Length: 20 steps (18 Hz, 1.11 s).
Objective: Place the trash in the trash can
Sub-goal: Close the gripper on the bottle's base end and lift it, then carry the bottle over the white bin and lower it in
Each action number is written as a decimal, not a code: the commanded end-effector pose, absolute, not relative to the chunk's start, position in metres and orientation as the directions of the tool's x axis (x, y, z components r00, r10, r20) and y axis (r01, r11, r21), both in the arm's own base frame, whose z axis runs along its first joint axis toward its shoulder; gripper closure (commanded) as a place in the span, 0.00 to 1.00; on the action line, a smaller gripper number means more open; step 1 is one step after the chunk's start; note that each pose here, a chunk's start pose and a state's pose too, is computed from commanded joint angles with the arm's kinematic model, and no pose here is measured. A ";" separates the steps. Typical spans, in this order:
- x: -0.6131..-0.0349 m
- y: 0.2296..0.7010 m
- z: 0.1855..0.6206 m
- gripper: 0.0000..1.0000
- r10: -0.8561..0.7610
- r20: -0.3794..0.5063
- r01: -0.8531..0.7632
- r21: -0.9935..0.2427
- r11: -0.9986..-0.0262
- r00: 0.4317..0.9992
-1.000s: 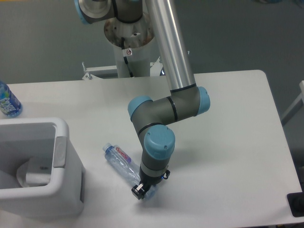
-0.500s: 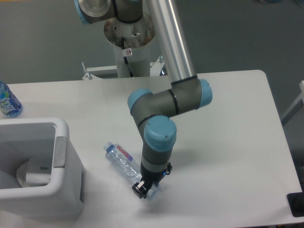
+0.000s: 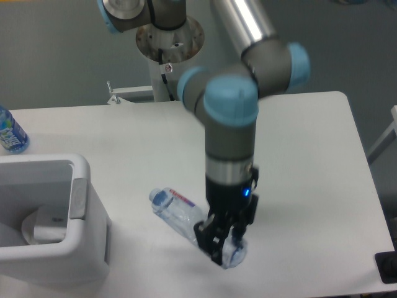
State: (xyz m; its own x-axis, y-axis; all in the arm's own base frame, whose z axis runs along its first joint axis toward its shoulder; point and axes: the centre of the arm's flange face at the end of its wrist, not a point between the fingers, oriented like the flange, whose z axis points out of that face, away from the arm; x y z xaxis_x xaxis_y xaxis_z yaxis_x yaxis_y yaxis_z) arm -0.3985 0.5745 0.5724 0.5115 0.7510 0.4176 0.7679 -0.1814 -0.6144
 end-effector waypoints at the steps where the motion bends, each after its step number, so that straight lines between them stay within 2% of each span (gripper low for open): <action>1: -0.392 0.573 0.589 0.41 0.737 0.421 0.749 -0.641 -0.170 0.528; 5: -0.355 0.580 0.627 0.39 0.672 0.429 0.676 -0.723 -0.147 0.604; 11: -0.295 0.608 0.634 0.40 0.602 0.421 0.641 -0.739 -0.206 0.679; 16: -0.224 0.654 0.608 0.40 0.498 0.363 0.565 -0.747 -0.349 0.787; 20: -0.174 0.685 0.581 0.40 0.436 0.353 0.536 -0.728 -0.427 0.828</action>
State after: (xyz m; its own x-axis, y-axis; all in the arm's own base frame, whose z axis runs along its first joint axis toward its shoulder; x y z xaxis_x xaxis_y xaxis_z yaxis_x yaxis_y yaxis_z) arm -0.1736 0.6849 0.5813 0.8277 0.4360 0.3531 0.5358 -0.4273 -0.7282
